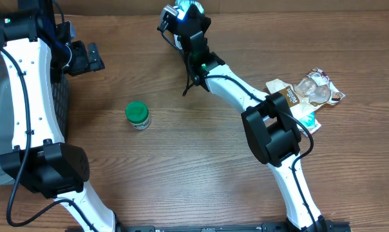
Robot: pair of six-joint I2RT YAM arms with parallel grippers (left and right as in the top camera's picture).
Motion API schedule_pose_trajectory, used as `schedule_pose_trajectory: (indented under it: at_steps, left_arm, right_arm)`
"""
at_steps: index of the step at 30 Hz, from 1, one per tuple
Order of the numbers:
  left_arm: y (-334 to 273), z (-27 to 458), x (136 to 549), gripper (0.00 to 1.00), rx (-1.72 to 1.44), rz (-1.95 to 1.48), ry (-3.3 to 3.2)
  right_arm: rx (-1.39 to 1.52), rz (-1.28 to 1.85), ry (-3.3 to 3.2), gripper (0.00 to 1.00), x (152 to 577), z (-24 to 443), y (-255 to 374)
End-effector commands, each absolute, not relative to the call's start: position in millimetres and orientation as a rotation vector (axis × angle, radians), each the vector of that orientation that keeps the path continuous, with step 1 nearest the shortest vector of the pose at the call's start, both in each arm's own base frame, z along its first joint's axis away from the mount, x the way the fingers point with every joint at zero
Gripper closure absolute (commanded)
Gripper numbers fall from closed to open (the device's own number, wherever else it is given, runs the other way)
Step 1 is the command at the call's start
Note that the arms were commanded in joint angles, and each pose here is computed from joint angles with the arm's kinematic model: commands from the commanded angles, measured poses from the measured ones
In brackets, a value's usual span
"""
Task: Scan the item barcode
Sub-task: 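Hold the green packet in front of the scanner, then carry the green packet right and drop it on the pile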
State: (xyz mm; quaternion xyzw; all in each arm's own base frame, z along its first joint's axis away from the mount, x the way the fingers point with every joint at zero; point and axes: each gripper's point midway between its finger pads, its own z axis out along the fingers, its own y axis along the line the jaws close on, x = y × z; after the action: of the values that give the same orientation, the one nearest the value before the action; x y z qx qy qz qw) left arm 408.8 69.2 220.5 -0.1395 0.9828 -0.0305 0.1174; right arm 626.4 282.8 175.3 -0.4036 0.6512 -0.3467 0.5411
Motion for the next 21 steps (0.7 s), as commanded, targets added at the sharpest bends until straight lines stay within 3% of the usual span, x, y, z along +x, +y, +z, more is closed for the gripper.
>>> schedule_pose_trajectory:
  at_steps: [1,10,17,21]
  left_arm:
    - [71,232,406,0.00,-0.372,-0.075,2.850]
    - [71,232,406,0.00,-0.372,-0.075,2.850]
    - [71,232,406,0.01,-0.372,-0.075,2.850]
    - [71,232,406,0.00,-0.372,-0.075,2.850]
  right_arm:
    - [-0.831,-0.739,1.552,0.96,612,233,287]
    - [-0.650,-0.363,1.729,0.96,547,323,275]
    - [-0.547,0.260,1.944,0.96,447,382,255]
    - [-0.463,0.479,2.063,0.96,405,396,211]
